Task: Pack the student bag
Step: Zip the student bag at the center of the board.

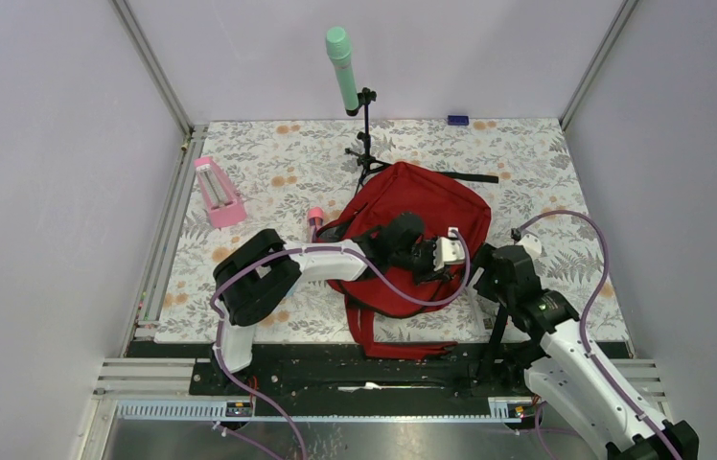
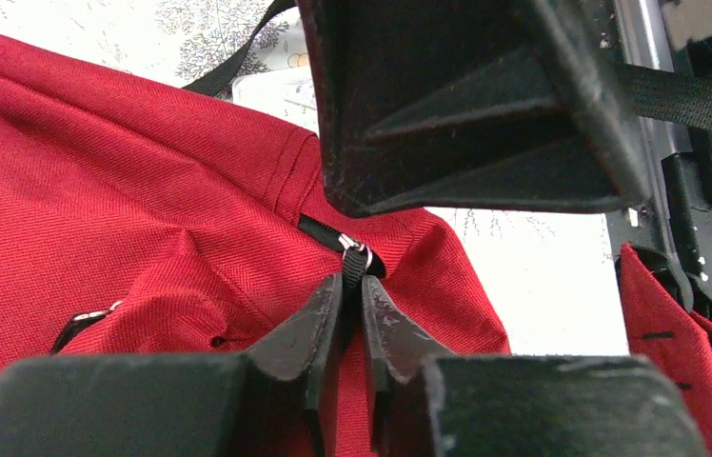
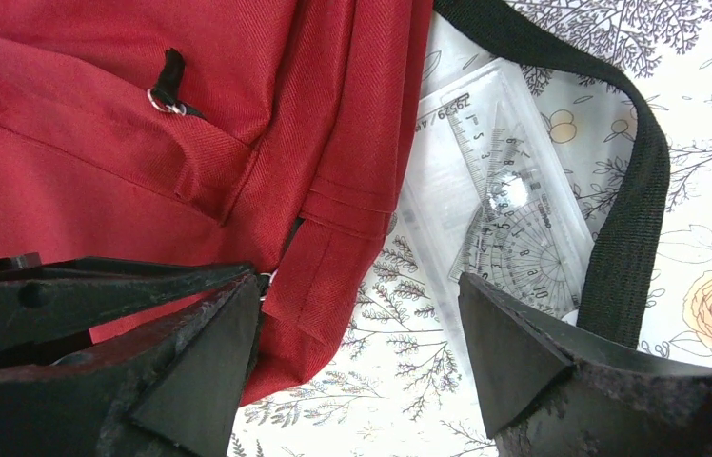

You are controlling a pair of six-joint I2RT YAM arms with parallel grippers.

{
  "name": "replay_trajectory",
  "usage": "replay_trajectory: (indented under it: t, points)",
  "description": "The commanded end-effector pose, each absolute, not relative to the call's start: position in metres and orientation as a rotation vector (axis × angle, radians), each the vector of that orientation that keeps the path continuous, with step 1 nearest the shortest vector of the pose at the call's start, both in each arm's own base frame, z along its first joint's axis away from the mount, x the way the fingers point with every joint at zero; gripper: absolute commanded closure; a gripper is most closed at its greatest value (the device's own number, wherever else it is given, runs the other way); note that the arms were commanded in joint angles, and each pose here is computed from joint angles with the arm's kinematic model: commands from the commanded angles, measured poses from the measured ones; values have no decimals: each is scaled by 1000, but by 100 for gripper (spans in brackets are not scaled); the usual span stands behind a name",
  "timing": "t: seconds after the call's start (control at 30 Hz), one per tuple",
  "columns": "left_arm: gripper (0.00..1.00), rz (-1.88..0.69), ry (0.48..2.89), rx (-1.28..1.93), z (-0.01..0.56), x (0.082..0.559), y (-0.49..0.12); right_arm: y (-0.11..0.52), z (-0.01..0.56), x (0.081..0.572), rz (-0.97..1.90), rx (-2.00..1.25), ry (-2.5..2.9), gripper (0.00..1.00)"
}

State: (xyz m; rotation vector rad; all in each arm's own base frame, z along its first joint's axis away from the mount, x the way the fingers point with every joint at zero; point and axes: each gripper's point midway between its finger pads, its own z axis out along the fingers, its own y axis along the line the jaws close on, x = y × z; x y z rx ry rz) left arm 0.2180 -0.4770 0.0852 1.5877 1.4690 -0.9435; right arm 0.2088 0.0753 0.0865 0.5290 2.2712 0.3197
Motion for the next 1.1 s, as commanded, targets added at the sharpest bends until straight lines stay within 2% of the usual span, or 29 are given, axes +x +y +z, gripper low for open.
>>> replay_trajectory:
  t: [0.0, 0.07, 0.7, 0.77, 0.8, 0.83, 0.97, 1.0, 1.07]
  points:
    - [94, -956, 1412, 1551, 114, 226, -488, 82, 85, 215, 369, 556, 2254, 16]
    - [100, -974, 1421, 1543, 117, 224, -487, 86, 83, 218, 397, 573, 2246, 16]
    - [100, -956, 1460, 1339, 134, 199, -468, 108, 75, 236, 612, 758, 2131, 27]
    - [100, -959, 1465, 1336, 132, 196, -469, 114, 73, 238, 647, 762, 2135, 31]
    - [100, -957, 1466, 1336, 132, 195, -470, 116, 73, 239, 662, 765, 2131, 36]
    - [100, -950, 1467, 1335, 131, 194, -470, 117, 72, 240, 670, 769, 2130, 46]
    - [100, -818, 1440, 1294, 135, 199, -460, 112, 76, 246, 632, 779, 2109, 90]
    - [100, -743, 1417, 1284, 135, 201, -456, 108, 76, 247, 608, 788, 2100, 98]
    - [100, -627, 1354, 1256, 142, 200, -448, 101, 80, 251, 565, 801, 2076, 100]
